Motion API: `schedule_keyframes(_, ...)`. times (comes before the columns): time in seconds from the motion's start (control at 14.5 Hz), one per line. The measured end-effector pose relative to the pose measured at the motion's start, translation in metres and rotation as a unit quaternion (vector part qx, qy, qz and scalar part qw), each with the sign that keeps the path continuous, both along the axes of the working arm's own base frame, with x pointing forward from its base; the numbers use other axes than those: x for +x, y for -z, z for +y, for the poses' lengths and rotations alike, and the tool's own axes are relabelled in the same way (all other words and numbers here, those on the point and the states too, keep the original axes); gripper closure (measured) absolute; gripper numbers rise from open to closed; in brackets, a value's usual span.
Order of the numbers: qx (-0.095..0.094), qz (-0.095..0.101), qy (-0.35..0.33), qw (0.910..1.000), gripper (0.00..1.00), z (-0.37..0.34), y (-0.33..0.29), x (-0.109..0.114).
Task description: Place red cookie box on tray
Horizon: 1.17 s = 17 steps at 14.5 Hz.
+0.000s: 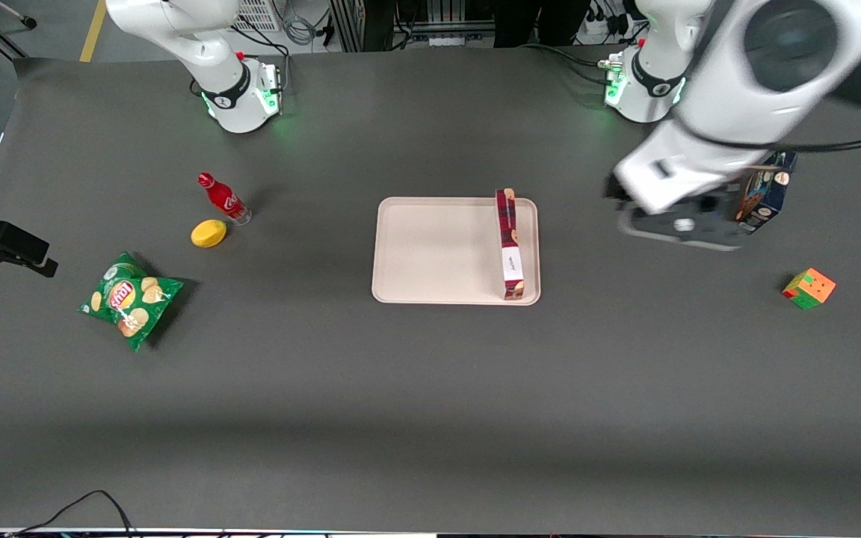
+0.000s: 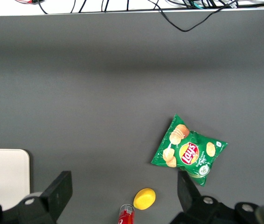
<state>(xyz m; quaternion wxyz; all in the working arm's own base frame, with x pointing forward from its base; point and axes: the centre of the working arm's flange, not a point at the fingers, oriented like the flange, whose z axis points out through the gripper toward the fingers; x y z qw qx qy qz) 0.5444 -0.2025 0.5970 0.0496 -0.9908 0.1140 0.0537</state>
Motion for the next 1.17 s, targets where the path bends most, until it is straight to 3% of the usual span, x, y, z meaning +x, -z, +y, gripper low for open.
schedule_keyframes(0.28, 0.01, -0.021, -0.04, 0.999, 0.0, 0.073, -0.029, -0.01)
schedule_keyframes(0.55, -0.035, -0.059, -0.077, 0.9947, 0.0, 0.114, 0.006, -0.033)
schedule_keyframes(0.83, -0.053, -0.069, -0.083, 0.9927, 0.0, 0.116, 0.009, -0.044)
schedule_keyframes(1.17, -0.059, -0.076, -0.084, 0.9918, 0.0, 0.116, 0.005, -0.038)
